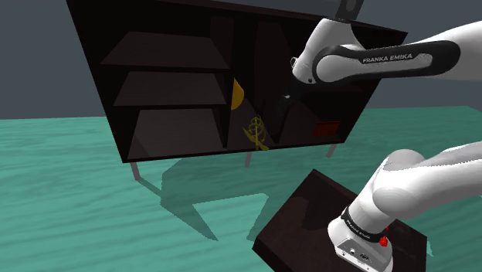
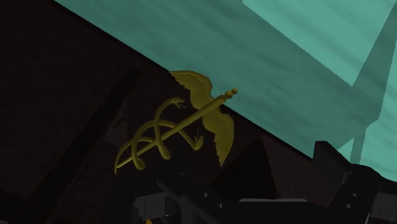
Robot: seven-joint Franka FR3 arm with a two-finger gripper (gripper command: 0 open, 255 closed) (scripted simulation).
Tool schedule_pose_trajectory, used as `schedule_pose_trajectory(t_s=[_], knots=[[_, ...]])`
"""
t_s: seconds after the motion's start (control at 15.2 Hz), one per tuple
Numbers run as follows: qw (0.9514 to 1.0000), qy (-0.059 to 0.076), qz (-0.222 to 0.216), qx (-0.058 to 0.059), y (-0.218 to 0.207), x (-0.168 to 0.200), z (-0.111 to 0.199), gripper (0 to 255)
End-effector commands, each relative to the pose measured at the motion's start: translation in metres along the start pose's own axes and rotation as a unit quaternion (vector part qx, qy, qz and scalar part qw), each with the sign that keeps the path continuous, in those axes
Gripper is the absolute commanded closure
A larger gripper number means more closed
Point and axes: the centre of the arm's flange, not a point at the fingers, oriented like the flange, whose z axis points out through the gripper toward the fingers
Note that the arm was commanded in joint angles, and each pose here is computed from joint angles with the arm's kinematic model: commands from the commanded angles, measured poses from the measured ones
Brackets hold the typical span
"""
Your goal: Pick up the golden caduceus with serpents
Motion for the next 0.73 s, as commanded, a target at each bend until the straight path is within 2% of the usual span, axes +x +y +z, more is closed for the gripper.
schedule_pose_trajectory(t_s=[0.0, 0.66], knots=[[0.9999, 0.01, -0.012, -0.007, 0.011, 0.005, 0.022, 0], [0.9958, 0.05, -0.066, -0.04, 0.065, 0.045, 0.127, 0]])
